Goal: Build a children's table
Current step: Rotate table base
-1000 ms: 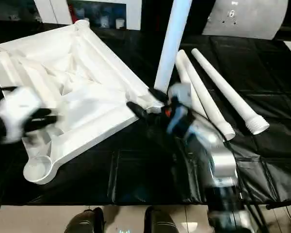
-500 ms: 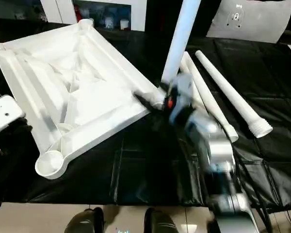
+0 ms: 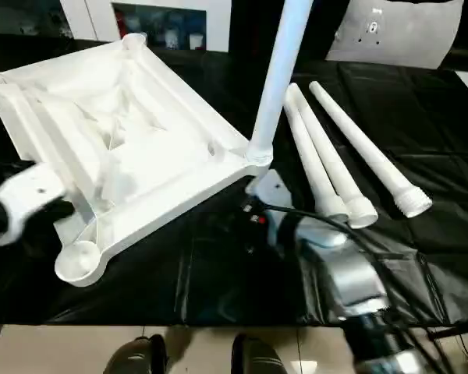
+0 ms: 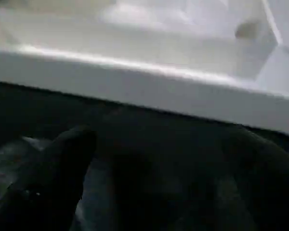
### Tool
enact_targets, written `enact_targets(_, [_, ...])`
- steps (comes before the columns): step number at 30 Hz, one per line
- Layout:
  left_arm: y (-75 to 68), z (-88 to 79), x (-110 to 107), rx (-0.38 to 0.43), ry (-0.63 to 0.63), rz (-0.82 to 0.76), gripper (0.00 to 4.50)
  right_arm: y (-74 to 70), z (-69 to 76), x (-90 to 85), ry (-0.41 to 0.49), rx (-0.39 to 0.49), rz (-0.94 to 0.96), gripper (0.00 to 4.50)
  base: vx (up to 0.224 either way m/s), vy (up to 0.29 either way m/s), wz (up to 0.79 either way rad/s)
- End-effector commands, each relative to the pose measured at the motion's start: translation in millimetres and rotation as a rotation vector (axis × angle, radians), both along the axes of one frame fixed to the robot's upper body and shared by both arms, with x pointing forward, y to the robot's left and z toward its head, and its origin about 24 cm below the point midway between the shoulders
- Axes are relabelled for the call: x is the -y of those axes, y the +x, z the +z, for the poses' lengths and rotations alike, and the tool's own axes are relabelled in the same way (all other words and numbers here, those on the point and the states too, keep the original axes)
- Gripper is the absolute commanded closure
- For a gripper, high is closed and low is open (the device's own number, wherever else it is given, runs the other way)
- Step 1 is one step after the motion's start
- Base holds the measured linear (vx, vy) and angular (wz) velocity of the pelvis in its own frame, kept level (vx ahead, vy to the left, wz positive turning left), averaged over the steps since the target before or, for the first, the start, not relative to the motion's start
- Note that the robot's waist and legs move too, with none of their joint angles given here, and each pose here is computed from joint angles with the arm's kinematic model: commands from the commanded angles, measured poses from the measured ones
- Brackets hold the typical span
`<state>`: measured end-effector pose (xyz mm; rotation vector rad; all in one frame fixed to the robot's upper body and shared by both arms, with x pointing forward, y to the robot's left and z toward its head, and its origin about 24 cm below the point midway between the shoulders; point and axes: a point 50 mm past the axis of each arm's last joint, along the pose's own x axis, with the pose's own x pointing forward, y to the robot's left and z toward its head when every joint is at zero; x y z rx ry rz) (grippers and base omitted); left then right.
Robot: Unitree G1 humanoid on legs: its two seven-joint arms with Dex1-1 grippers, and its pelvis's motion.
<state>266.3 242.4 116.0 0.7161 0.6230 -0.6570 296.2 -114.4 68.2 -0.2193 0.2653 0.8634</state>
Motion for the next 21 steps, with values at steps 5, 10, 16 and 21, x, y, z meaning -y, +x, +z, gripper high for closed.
enact_targets(5, [-3.4,-17.3,10,-0.132,-0.004,-0.102,4.46,20.5,-6.9,-9.7,-0.034,-0.002,-0.114,0.00,0.000,0.000,0.00])
enact_targets(10, [-9.3,-20.0,29,-0.192,-0.086,-0.222,4.46,33.8,-1.2,-19.5,0.008,0.024,-0.158,0.00,0.000,0.000,0.00])
enact_targets(16, [-14.2,-13.6,64,-0.204,-0.247,-0.360,4.46,42.4,2.1,-22.4,0.007,0.050,-0.182,0.00,0.000,0.000,0.00])
enact_targets(21, [-10.6,-8.7,92,-0.166,-0.335,-0.458,4.46,48.9,5.2,-17.9,0.001,0.078,-0.226,0.00,0.000,0.000,0.00])
